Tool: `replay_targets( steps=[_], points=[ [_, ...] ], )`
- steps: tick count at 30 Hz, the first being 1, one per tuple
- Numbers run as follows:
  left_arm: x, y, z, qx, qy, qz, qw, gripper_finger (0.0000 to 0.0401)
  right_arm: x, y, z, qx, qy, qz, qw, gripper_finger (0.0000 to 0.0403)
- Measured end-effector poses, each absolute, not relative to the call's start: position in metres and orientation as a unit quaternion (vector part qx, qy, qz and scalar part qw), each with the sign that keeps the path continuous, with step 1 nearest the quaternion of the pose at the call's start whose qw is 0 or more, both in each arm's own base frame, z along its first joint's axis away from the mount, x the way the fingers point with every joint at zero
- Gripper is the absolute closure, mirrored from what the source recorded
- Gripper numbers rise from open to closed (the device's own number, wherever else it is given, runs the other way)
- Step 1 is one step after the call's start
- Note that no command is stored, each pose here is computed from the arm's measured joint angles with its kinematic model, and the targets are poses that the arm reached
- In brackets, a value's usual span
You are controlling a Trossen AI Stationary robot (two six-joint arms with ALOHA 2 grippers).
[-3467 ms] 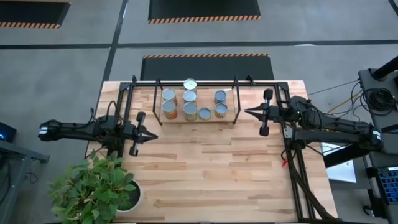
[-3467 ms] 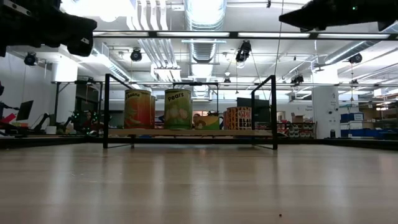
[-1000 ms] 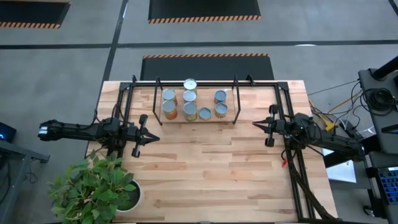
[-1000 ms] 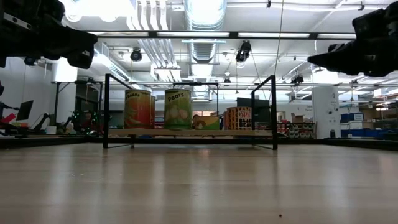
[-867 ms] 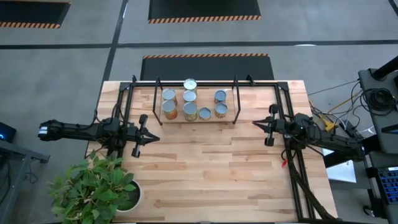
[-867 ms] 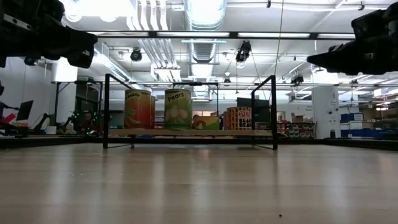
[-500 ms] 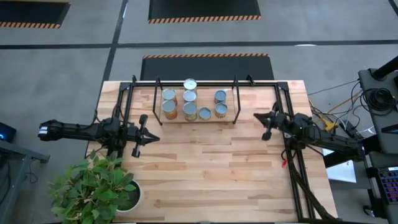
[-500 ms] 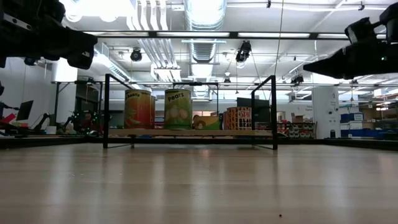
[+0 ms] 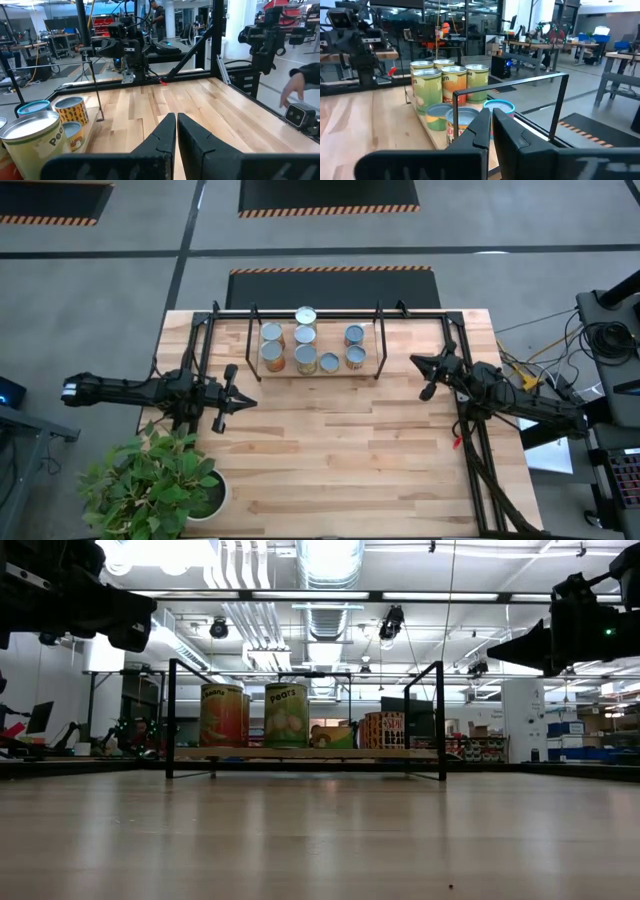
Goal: Pick and place cans onto a shelf
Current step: Return to Home Position
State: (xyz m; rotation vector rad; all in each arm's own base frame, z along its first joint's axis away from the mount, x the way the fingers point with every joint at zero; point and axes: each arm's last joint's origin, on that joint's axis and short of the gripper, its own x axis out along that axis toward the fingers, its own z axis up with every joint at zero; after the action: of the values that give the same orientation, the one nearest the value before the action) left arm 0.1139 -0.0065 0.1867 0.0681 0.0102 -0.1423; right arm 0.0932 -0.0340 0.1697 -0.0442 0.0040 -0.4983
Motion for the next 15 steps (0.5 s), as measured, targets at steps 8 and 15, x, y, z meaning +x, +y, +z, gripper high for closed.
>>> replay_targets(
  steps=[8,15],
  points=[
    [0.1139,-0.0066,0.187,0.034,0.004,-0.071,0.997,0.0401,0.0932,-0.034,0.17,-0.043,0.006,-0.247,0.968,0.0394],
    [0.1139,-0.0065,0.187,0.034,0.004,-0.071,0.997,0.0401,0.0932,-0.034,0.1701,-0.043,0.006,-0.246,0.968,0.0394]
  ],
)
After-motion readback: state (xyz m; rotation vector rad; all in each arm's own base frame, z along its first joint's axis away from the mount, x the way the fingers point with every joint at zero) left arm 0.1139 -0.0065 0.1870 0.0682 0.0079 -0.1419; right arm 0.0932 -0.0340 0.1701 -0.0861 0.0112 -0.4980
